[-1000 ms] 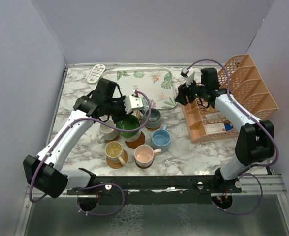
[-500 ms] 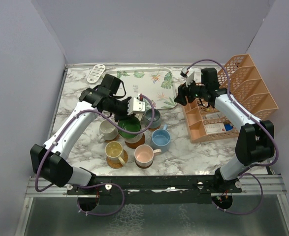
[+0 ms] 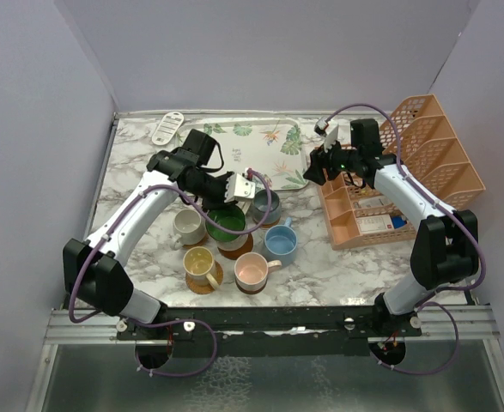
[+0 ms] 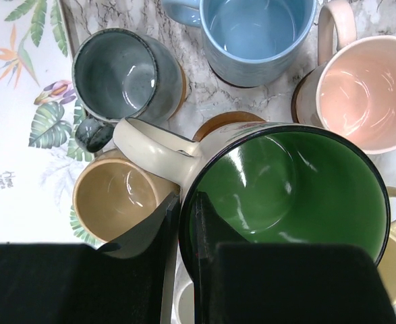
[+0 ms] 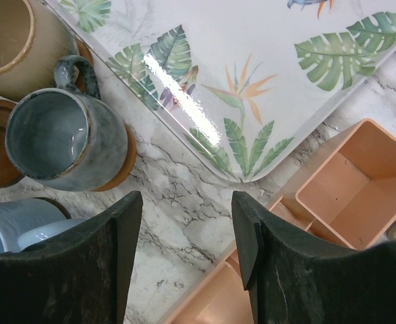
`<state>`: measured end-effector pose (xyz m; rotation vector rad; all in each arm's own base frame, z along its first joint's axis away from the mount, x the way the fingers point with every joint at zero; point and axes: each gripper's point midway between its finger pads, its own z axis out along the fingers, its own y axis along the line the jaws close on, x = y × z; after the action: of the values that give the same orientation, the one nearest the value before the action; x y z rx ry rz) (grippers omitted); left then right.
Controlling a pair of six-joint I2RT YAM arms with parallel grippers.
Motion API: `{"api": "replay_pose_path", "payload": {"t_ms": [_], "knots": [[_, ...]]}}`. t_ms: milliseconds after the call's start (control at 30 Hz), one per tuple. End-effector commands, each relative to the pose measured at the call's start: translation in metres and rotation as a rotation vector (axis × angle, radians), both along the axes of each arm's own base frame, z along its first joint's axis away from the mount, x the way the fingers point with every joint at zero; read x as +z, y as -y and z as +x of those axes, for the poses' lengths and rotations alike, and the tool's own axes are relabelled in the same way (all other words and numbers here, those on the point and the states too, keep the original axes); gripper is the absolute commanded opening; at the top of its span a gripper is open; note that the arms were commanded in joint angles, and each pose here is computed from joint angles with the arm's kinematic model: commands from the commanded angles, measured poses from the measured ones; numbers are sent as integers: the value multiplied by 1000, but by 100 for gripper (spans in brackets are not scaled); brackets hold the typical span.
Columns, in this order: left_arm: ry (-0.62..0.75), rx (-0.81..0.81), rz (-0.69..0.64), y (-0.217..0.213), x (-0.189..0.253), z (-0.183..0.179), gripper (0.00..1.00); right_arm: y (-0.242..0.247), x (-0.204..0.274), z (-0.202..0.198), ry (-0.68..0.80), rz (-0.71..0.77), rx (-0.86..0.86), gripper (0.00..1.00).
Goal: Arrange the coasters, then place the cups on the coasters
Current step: Place the cup on the coaster.
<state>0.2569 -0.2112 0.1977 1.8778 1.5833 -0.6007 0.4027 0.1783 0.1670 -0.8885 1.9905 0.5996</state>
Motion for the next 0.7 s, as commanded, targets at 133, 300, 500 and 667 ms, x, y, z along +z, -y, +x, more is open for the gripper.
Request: {"api": "replay_pose_path", "payload": {"t_ms": [133, 300, 500, 667], "knots": [[-24, -64, -73, 17, 4, -1, 0, -1, 3, -1, 6, 10, 21, 57], [-51, -69, -77, 19, -2, -2, 0, 0, 3, -1, 10, 5, 19, 57], [-78, -75, -72, 20, -12, -4, 0, 0, 2, -1, 6, 7, 20, 57], [-86, -74, -58, 20, -19, -2, 0, 0, 1, -1, 4, 5, 20, 57]]}}
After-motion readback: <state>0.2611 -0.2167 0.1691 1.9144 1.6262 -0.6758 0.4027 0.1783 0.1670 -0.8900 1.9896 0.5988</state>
